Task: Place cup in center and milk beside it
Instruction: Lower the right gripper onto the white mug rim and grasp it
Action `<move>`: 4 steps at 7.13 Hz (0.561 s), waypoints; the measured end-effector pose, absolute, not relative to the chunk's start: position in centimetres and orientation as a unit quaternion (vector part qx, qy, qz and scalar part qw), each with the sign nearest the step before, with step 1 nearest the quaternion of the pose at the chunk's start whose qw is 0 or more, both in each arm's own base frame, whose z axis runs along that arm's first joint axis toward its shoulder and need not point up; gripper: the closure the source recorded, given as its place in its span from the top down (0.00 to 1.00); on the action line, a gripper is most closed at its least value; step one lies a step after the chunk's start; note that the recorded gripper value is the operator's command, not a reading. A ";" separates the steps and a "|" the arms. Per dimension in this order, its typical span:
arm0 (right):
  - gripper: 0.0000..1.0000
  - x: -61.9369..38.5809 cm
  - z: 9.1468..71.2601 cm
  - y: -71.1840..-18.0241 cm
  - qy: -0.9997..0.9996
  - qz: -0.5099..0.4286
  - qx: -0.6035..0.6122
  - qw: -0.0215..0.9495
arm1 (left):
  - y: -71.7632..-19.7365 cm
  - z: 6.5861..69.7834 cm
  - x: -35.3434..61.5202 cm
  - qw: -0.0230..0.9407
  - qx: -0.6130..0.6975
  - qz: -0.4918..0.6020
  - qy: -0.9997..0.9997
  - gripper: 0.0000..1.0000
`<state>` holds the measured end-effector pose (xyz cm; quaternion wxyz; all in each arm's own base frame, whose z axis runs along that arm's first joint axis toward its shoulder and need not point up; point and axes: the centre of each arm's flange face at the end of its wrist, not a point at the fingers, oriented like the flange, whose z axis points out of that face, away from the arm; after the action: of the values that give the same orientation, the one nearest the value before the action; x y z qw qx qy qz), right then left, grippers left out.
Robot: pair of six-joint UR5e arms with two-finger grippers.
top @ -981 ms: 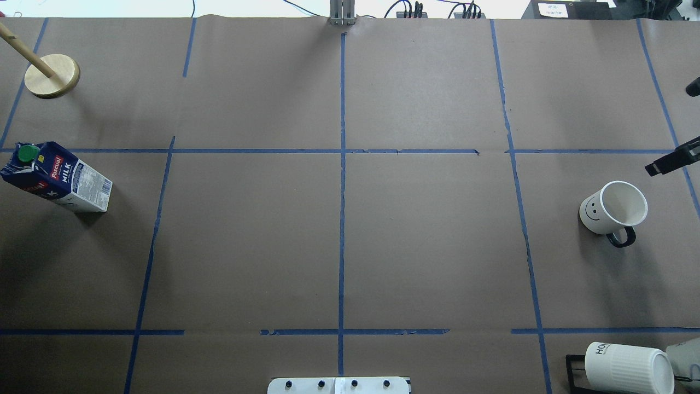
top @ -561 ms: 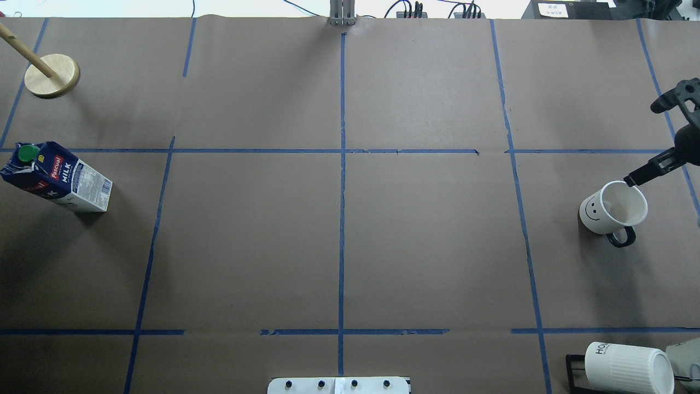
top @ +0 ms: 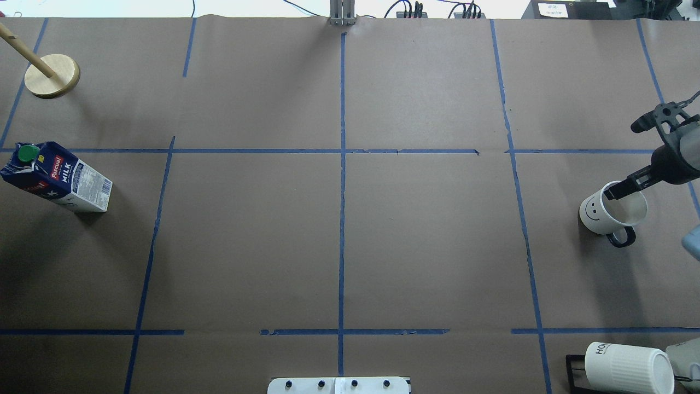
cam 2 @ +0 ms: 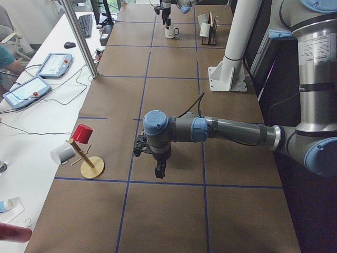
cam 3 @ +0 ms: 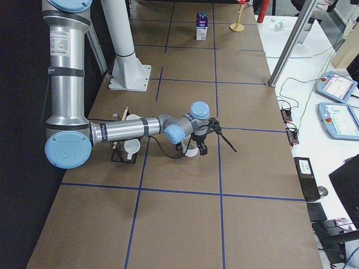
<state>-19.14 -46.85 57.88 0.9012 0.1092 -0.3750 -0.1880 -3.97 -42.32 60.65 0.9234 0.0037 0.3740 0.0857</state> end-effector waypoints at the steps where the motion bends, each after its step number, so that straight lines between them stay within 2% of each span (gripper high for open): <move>1: 0.63 -19.7 58.5 -46.6 -0.367 -0.192 0.107 0.904 | -42.3 60.6 -4.0 0.923 0.004 0.086 0.374 1.00; 2: 0.31 -19.9 58.9 -46.5 -0.364 -0.193 0.105 0.905 | -42.3 60.6 -4.0 0.923 0.004 0.086 0.374 1.00; 3: 0.06 -20.0 59.0 -46.3 -0.363 -0.193 0.103 0.906 | -42.3 60.6 -4.0 0.923 0.004 0.086 0.375 1.00; 4: 0.01 -19.9 59.1 -46.3 -0.364 -0.193 0.102 0.906 | -42.3 60.6 -4.0 0.923 0.004 0.086 0.375 1.00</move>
<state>-19.95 -46.28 59.10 0.9056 0.1018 -0.3637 -0.1930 -3.96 -42.33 60.61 0.9232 0.0040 0.3747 0.0858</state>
